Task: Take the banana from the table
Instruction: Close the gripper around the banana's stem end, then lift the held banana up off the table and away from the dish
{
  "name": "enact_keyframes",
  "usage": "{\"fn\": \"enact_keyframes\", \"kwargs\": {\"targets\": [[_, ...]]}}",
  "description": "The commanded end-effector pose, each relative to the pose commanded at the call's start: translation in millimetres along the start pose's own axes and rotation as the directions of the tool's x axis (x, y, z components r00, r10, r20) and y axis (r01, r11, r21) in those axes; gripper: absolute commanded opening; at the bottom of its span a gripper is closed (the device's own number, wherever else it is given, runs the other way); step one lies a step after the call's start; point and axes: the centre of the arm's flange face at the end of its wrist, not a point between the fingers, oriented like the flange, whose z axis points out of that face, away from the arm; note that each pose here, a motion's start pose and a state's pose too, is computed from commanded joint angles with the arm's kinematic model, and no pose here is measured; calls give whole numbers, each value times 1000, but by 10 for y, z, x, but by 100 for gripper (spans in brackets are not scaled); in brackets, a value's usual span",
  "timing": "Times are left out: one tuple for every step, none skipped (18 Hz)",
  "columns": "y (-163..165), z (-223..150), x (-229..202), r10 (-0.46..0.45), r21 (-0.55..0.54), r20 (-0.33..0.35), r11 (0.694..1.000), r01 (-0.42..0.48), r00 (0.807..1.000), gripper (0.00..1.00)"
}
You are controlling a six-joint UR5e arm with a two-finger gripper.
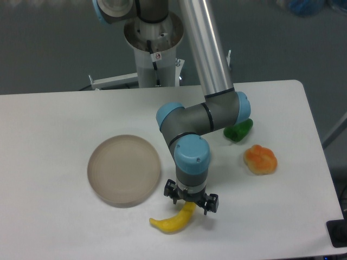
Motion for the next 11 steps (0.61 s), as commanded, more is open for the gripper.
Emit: {"fn": "enact_keyframes", "kwargs": {"targets": [[-5,0,9,2,0,0,1000,-2,1000,100],[-13,-11,3,2,1,1,1000,-2,1000,82],[-14,-11,4,3,2,0,1000,-3,1000,53],[-19,-27,0,6,5,2,1000,-6,1000,42],[-19,-27,0,6,5,2,1000,-6,1000,34],[-22,-33,-4,8,5,4,1000,-8,1000,31],[-19,-38,0,9,6,3,1000,-9,1000,30],[-23,-44,-4,11,7,4,1000,-11,1000,30],[-28,-61,-8,12,9,6,1000,-12,1000,30],[-30,-82,-9,12,11,8,1000,-12,1000,30],[-25,-92,-19,12,12,9,1000,-12,1000,30]]}}
